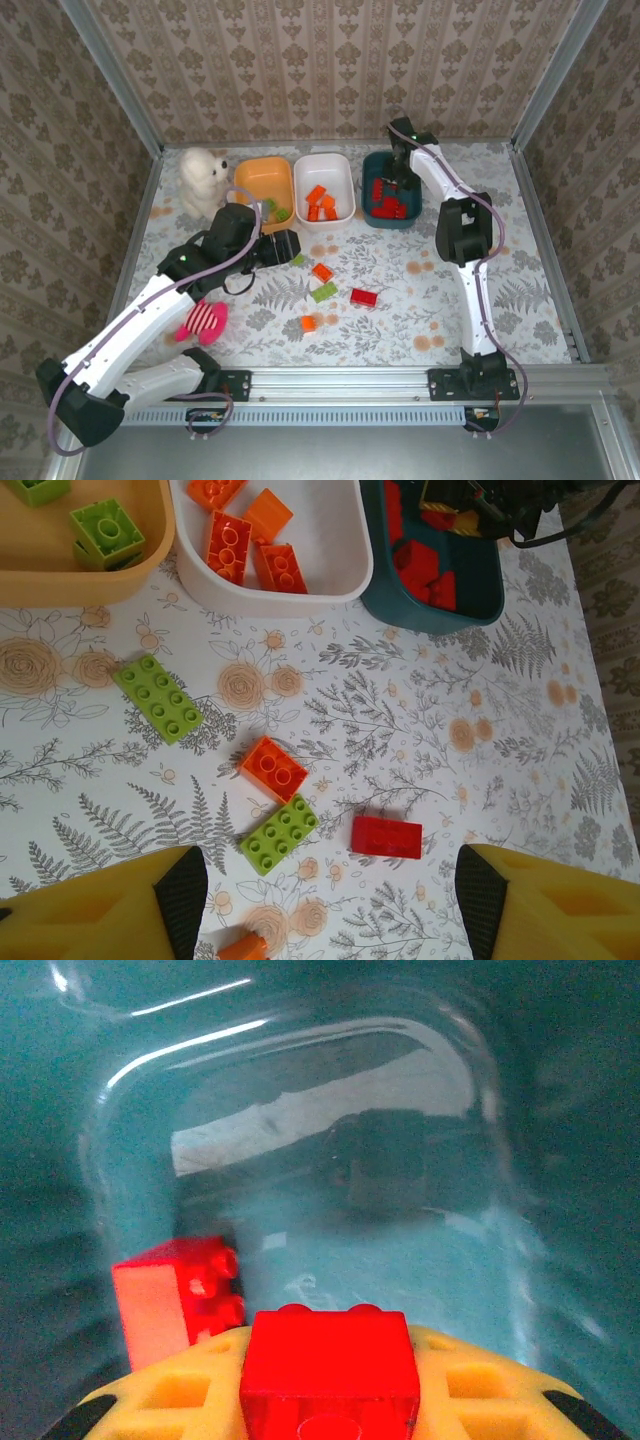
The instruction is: Sort the legos into containers by color
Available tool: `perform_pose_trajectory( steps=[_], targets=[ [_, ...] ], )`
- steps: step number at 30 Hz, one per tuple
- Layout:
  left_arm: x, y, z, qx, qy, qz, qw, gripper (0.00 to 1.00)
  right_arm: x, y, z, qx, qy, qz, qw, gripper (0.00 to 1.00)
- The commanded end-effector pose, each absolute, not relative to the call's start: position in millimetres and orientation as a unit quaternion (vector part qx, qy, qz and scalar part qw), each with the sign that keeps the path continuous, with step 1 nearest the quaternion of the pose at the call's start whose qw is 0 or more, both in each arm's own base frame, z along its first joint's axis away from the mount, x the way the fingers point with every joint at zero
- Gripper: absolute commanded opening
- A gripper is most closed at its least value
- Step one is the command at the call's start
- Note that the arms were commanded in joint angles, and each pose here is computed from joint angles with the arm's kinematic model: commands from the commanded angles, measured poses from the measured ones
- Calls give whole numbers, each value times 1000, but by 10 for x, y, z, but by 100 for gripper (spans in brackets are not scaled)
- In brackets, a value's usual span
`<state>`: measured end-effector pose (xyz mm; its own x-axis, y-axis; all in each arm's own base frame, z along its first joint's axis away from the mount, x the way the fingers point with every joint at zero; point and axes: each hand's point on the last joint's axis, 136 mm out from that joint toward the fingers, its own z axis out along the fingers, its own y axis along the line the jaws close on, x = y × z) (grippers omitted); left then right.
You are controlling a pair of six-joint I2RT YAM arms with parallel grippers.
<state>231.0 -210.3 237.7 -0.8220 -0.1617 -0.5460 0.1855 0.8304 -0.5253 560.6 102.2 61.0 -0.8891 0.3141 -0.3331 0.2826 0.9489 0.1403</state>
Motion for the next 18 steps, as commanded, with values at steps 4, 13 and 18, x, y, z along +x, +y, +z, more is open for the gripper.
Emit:
perform_pose_trajectory(
  steps=[4, 13, 18],
  targets=[
    [2366, -2126, 2442, 4, 909, -286, 303, 70, 5434, 1168, 421, 135, 981, 65, 120, 35],
    [2374, -2161, 2367, 14, 913, -281, 294, 70, 5491, 1123, 980, 127, 974, 68, 176, 55],
    [2380, -2126, 2408, 3, 916, -274, 294, 71, 5504, 1116, 1715, 120, 959, 93, 241, 57]
  ],
)
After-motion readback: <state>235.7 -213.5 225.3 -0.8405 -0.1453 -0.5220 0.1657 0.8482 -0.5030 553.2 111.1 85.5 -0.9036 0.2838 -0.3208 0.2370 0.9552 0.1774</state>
